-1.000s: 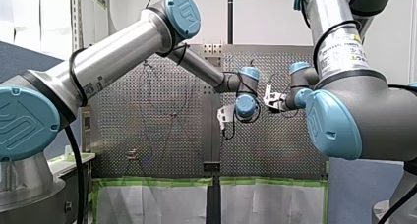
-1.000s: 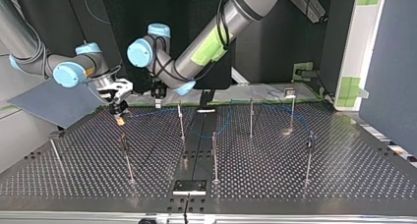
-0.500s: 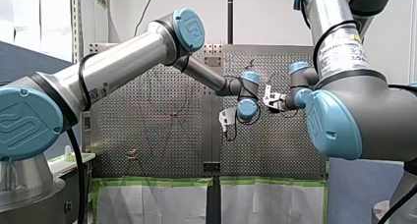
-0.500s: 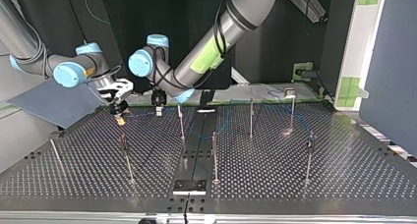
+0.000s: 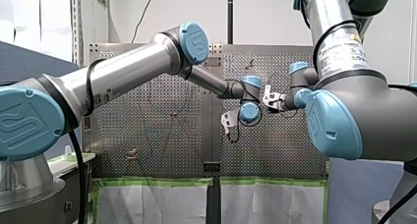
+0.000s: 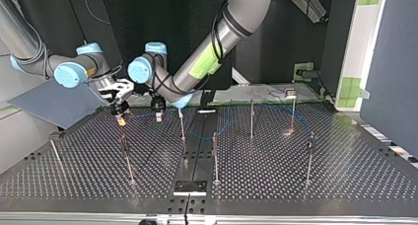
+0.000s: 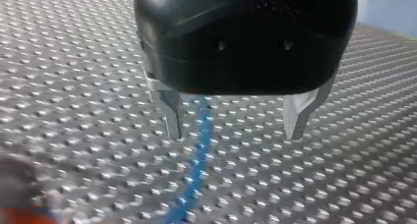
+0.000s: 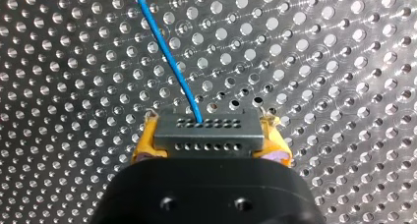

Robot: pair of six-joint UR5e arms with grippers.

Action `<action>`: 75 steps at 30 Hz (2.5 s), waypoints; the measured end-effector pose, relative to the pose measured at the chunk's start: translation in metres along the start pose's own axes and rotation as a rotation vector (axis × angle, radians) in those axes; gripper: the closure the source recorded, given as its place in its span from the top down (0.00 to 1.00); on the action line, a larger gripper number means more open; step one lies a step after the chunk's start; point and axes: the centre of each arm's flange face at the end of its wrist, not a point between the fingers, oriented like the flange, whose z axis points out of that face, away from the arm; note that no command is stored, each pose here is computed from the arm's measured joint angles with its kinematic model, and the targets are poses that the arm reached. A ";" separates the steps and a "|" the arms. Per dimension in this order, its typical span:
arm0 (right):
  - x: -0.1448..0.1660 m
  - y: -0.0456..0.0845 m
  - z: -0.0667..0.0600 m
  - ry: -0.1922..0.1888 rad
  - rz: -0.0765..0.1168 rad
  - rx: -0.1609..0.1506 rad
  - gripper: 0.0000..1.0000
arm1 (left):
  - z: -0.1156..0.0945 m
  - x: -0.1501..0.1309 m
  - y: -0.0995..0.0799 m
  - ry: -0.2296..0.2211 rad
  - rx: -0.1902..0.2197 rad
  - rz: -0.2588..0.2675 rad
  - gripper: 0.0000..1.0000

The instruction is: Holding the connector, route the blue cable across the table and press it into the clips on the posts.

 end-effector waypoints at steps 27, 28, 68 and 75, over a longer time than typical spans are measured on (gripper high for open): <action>0.002 -0.001 0.000 -0.003 0.000 0.021 0.00 | -0.003 -0.002 0.006 -0.001 -0.045 0.013 0.02; 0.004 -0.001 0.001 0.000 -0.002 0.022 0.00 | -0.004 -0.006 0.005 -0.001 -0.049 0.009 0.02; 0.163 -0.066 -0.063 0.119 0.002 0.064 0.00 | -0.088 -0.139 -0.038 -0.094 0.059 -0.091 0.02; 0.182 -0.077 -0.076 0.147 0.004 0.074 0.00 | -0.094 -0.150 -0.043 -0.104 0.068 -0.096 0.02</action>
